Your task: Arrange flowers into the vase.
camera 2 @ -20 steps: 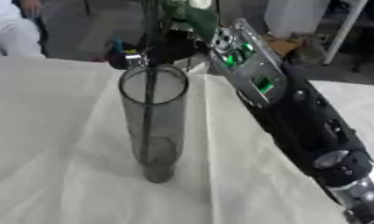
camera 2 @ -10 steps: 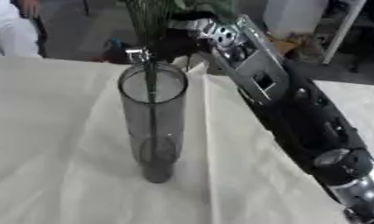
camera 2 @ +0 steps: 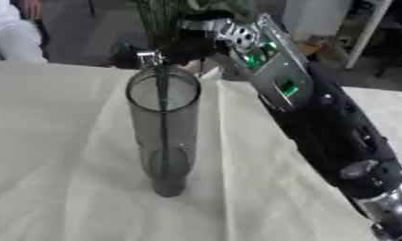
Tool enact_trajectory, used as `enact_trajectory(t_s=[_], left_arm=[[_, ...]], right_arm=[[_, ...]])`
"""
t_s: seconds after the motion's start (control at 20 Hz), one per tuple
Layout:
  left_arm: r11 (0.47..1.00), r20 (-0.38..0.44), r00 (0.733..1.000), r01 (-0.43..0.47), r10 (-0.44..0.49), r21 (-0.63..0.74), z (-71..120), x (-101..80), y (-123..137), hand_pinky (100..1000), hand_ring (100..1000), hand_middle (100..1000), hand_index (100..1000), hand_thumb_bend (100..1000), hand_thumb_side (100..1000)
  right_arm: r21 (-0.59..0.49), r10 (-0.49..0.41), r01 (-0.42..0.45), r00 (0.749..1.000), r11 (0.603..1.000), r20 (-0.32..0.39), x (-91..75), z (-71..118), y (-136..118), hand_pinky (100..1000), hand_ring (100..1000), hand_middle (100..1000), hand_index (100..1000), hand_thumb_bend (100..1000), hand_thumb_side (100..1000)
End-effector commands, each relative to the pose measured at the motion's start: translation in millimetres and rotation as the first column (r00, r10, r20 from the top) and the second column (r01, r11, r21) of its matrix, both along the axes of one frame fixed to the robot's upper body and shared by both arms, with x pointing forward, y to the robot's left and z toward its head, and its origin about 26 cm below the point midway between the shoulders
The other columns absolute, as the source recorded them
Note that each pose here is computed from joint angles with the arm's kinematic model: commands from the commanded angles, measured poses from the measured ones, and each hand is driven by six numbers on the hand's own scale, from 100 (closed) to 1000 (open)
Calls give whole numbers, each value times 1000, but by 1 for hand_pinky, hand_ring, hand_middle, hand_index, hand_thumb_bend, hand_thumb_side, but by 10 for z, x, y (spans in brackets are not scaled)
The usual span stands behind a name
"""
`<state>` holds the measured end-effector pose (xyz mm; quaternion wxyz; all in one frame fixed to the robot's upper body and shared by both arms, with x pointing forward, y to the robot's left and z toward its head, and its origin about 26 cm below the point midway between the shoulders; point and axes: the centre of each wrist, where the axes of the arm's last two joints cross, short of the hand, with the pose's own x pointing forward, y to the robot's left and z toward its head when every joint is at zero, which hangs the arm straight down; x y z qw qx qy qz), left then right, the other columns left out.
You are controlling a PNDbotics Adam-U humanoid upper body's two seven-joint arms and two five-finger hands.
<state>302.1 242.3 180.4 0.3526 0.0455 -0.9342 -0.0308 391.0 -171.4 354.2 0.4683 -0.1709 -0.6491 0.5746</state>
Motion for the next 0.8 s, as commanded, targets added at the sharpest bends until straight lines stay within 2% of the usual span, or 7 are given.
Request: enact_trajectory(t_s=[0.05,0.2,0.5,0.8], left_arm=[[1000,29,1000,9,-10,9,75,-19,-6,567,683,757,907,100,1000],[1000,29,1000,8,-8,10,75,-20,-3,567,683,757,907,100,1000],[1000,28,1000,6,-6,9,72,-21,2,568,683,757,907,100,1000],[1000,28,1000,6,-6,9,70,-22,5,568,683,757,908,100,1000]], right_arm=[[-8,-15,15,999,1000,50,-72,161,-81,754,765,725,824,629,782],[-21,-11,12,998,1000,58,-89,168,-119,769,783,745,844,667,832],[-55,11,-7,998,998,58,-128,191,-204,788,806,768,871,726,825],[-73,11,-8,999,997,42,-147,183,-291,794,811,771,876,742,814]])
